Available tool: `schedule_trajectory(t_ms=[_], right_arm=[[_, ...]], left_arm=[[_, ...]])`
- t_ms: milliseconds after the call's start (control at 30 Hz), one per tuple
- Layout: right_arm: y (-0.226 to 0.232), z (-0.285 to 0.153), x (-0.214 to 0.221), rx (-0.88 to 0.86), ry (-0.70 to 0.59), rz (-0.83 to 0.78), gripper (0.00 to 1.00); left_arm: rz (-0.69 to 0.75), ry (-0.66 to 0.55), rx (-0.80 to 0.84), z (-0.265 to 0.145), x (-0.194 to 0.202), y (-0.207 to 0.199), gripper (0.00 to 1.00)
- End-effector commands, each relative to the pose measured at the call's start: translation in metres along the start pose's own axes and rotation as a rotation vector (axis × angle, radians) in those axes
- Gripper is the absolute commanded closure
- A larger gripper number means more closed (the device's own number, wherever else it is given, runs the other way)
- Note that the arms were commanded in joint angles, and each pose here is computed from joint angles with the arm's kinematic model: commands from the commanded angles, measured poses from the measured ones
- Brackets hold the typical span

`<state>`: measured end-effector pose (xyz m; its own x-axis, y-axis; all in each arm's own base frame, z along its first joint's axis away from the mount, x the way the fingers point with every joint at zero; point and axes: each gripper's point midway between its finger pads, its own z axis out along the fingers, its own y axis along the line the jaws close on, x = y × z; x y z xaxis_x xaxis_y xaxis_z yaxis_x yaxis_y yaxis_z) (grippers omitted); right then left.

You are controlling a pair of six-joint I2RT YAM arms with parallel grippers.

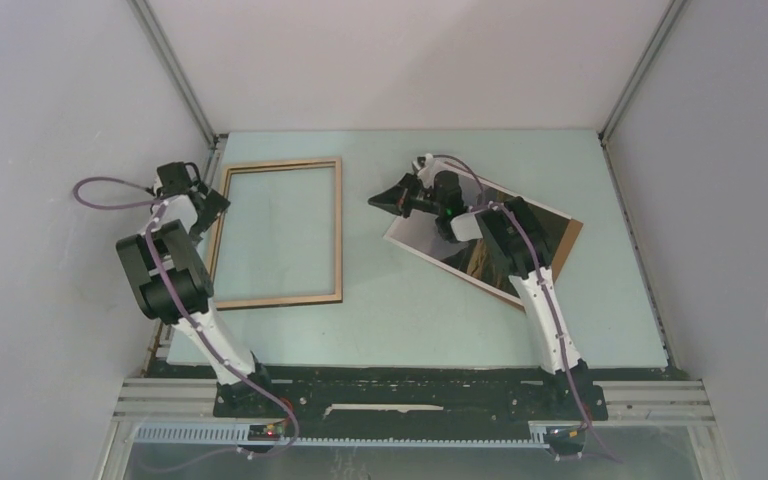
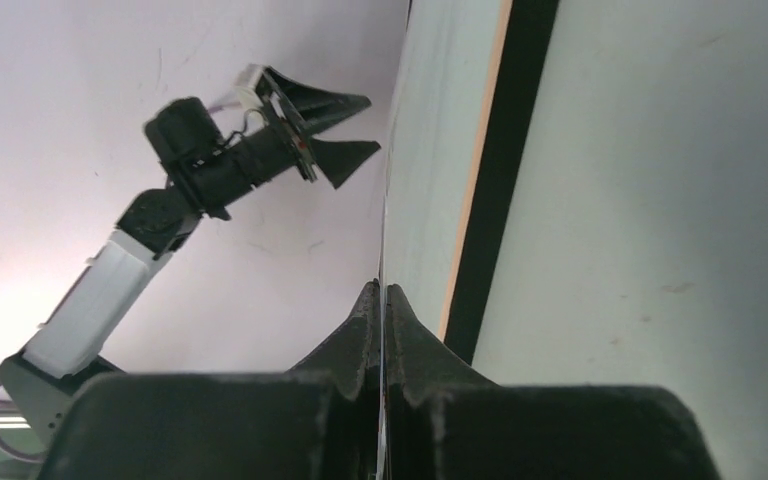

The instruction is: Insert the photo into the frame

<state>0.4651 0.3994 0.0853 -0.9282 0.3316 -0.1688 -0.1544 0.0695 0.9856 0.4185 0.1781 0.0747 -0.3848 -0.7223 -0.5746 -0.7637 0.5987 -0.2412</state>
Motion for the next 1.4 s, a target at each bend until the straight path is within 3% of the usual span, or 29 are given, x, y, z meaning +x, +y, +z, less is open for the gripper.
schedule_trajectory(t_ms=[0, 333, 867, 1100, 1367], right_arm=[[0.07, -0.006, -0.017, -0.121, 0.004, -0.13, 1.0], [0.081, -0.018, -0.023, -0.14, -0.014, -0.156, 1.0], [0.091, -0.043, -0.034, -0.151, -0.061, -0.168, 1.0], [0.078, -0.04, -0.022, -0.146, -0.041, -0.131, 1.0], [0.07, -0.023, -0.005, -0.126, 0.006, -0.105, 1.0]], left_arm=[[-0.024, 0.019, 0.044, 0.014, -0.008, -0.009, 0.02], [-0.084, 0.167, 0.105, 0.018, 0.011, -0.022, 0.05], [-0.034, 0.383, 0.234, -0.027, 0.115, -0.075, 0.05], [-0.009, 0.392, 0.255, -0.049, 0.129, -0.063, 0.05], [0.07, 0.307, 0.228, -0.054, 0.104, -0.059, 0.03]])
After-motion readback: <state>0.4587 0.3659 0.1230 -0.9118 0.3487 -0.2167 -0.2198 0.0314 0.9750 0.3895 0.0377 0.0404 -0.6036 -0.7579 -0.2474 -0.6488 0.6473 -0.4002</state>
